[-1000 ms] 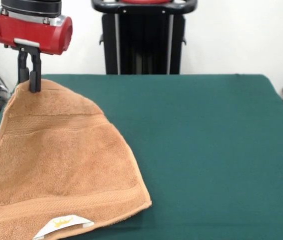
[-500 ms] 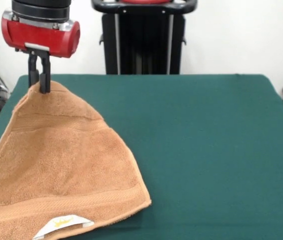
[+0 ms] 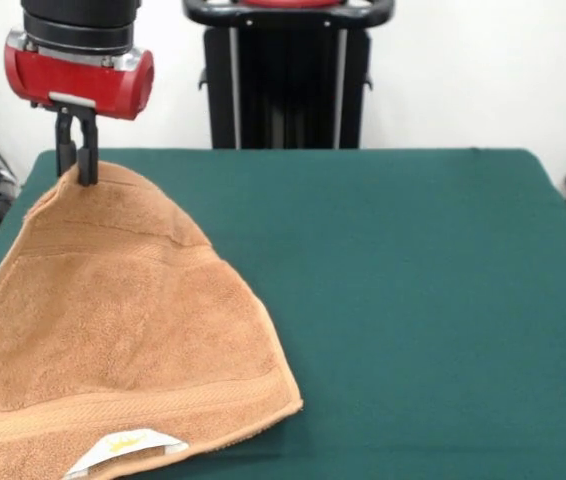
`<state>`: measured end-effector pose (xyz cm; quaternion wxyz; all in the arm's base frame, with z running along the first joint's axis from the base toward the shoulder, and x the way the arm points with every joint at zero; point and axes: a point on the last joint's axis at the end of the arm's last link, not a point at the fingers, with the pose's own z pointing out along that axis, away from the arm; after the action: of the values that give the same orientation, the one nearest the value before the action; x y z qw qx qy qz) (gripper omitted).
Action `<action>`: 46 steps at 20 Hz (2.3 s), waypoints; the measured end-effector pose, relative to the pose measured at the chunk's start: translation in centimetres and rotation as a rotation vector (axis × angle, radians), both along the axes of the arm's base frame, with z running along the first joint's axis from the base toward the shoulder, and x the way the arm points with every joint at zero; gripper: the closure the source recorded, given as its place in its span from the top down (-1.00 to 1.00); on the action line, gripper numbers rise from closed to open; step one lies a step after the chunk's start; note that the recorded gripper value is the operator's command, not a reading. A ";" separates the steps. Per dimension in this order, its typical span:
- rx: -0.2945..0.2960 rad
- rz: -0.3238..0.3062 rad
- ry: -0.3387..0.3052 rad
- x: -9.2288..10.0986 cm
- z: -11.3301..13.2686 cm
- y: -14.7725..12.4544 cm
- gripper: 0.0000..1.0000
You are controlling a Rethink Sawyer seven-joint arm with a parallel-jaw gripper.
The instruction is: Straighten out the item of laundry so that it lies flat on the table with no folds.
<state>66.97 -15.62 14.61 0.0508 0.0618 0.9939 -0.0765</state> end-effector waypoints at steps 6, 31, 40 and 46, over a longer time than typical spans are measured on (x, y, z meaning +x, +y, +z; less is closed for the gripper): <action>0.008 -0.036 0.007 -0.9 -0.4 -2.5 -1.00; 0.033 -0.058 0.016 -3.2 -4.8 -6.2 -1.00; 0.025 -0.044 0.037 -4.3 -6.1 -7.2 -1.00; 0.043 -0.053 0.030 -4.2 -6.3 -7.6 -1.00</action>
<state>62.78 -23.22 8.27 0.0326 0.0880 0.9939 -0.0576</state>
